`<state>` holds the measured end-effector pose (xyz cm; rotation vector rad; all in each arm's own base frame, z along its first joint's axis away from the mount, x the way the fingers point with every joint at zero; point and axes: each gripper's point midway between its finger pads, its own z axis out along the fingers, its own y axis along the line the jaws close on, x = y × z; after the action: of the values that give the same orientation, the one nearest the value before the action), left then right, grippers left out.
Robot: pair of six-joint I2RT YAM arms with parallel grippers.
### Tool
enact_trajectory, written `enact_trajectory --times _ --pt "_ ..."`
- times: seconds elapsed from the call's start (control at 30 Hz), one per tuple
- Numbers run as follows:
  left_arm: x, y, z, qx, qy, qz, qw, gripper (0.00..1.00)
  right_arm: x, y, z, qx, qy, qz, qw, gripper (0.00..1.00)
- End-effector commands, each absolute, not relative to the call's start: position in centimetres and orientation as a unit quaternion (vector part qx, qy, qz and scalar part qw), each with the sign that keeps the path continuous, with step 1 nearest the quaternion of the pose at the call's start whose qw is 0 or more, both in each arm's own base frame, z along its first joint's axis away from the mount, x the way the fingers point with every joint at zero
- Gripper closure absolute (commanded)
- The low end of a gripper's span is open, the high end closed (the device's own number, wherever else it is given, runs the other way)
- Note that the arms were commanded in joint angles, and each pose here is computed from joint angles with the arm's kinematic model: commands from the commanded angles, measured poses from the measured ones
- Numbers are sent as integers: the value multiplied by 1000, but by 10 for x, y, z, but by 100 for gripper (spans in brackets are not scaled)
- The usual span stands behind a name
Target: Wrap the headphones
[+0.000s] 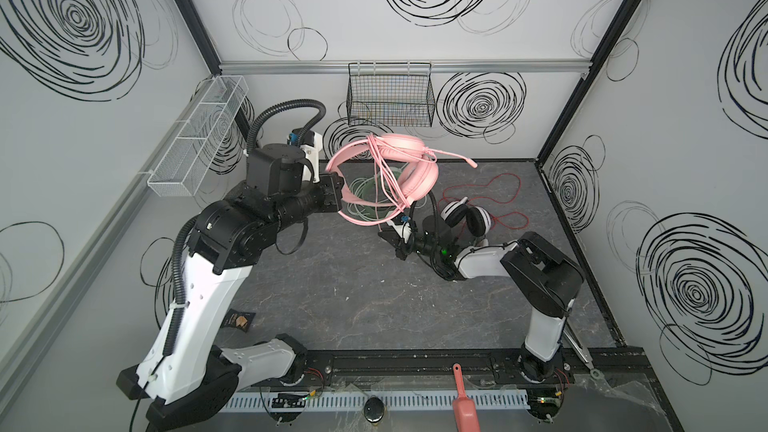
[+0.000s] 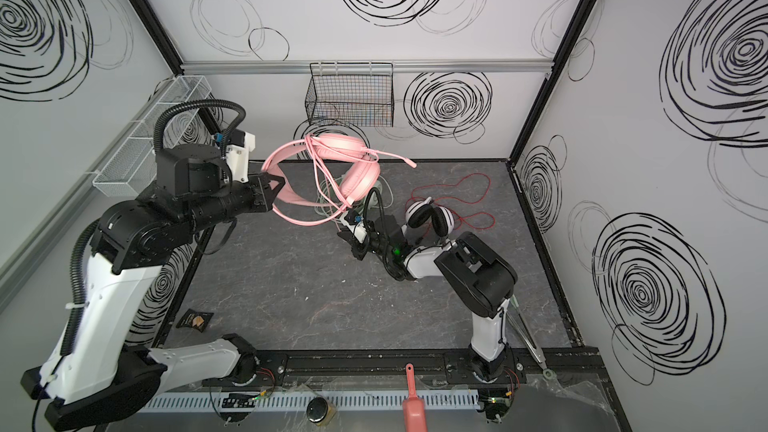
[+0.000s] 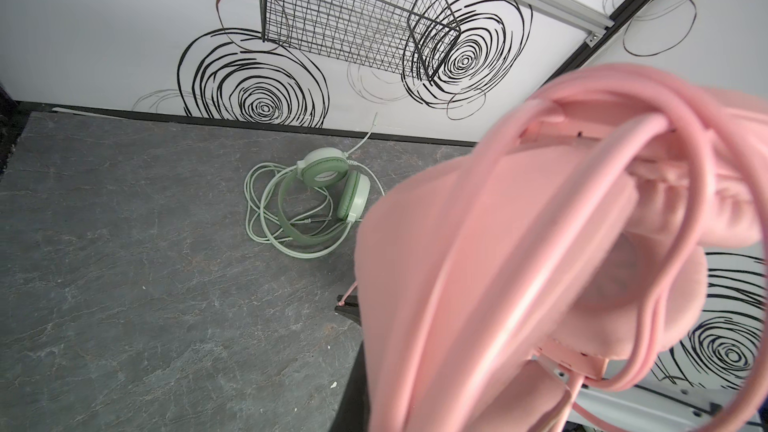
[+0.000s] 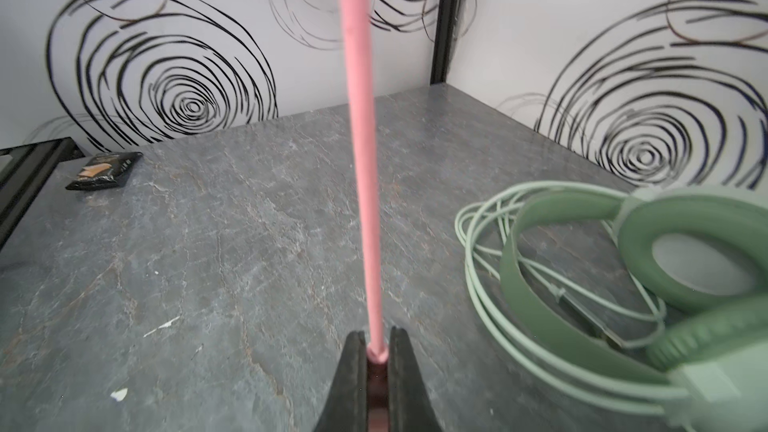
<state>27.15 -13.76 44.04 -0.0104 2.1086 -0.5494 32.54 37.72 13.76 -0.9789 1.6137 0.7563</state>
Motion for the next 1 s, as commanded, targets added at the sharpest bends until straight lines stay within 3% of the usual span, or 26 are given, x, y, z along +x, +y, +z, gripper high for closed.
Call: enact_trajectory --times 0.0,0.2,0.4,0.67,0.97 --pt "283 -133 490 -22 806 -249 536 100 297 362 134 -418 707 267 504 100" --pt "292 -125 492 -38 804 -225 549 100 233 344 137 -422 729 211 495 100" --pt "295 -111 507 -50 795 -212 566 100 214 326 134 -366 793 205 443 100" --pt "304 -102 509 -60 795 -197 571 100 191 299 137 -354 808 171 440 100" --pt "312 -65 479 -111 801 -73 584 100 172 281 208 -367 779 139 490 100"
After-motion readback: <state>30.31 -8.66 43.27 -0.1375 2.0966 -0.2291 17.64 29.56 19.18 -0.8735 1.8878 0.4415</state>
